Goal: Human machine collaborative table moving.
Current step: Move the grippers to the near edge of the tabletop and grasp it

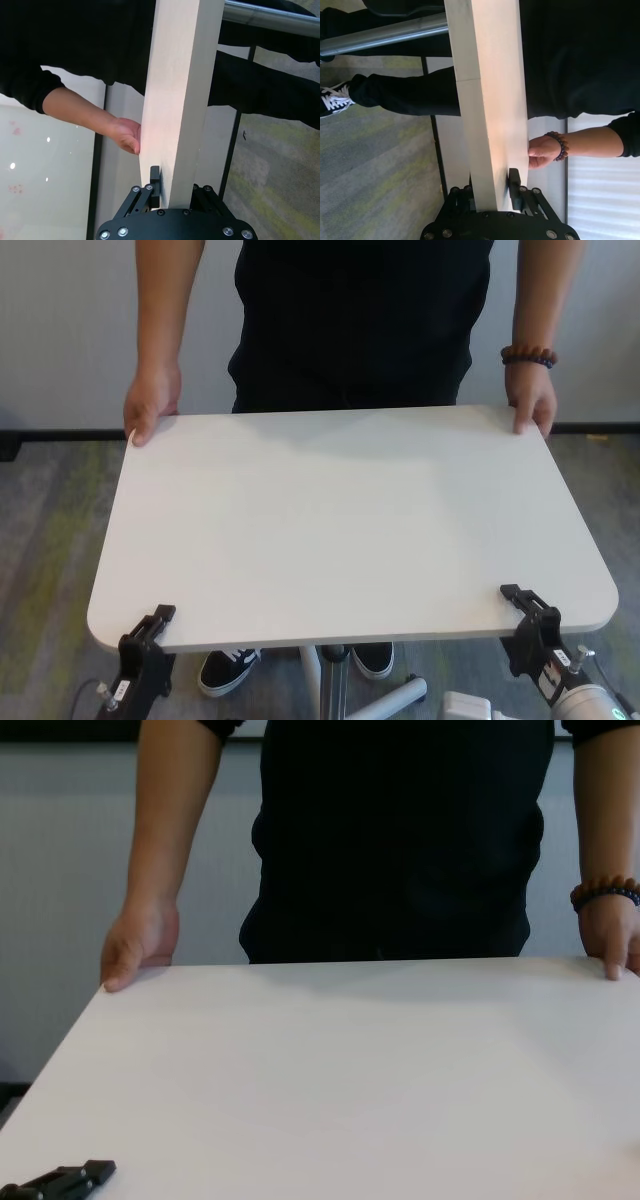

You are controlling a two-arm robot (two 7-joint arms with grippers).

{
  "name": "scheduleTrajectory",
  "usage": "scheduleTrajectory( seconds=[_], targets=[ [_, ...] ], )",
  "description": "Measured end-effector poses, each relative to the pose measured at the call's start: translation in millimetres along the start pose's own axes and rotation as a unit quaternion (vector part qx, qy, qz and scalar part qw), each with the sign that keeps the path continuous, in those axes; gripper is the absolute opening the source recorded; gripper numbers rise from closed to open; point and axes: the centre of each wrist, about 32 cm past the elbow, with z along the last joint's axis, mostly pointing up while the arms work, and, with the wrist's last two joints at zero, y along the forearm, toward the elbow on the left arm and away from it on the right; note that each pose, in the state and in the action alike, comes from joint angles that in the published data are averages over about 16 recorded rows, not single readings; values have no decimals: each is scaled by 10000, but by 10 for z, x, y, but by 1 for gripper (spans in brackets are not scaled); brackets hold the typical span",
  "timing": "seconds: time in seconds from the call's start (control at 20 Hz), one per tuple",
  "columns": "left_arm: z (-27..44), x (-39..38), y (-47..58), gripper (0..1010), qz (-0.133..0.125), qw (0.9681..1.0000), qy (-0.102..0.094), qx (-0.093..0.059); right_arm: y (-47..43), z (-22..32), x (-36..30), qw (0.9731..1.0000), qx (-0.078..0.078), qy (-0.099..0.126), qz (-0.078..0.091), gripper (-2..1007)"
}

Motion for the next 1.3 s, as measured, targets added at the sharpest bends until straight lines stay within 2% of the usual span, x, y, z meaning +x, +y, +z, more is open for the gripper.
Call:
scheduleTrajectory(
  seconds=[0.25, 0.45, 1.3],
  targets=[
    [0, 0, 0, 263, 0, 10000, 0, 0, 0, 0, 1, 10000, 1, -3, -2, 312],
    [0, 0, 0, 253, 0, 10000, 0, -1, 0, 0, 1, 10000, 1, -4, -3, 274],
    [0, 12, 14, 253, -14, 10000, -1, 30, -16, 6, -9, 10000, -7, -21, -23, 264]
  ],
)
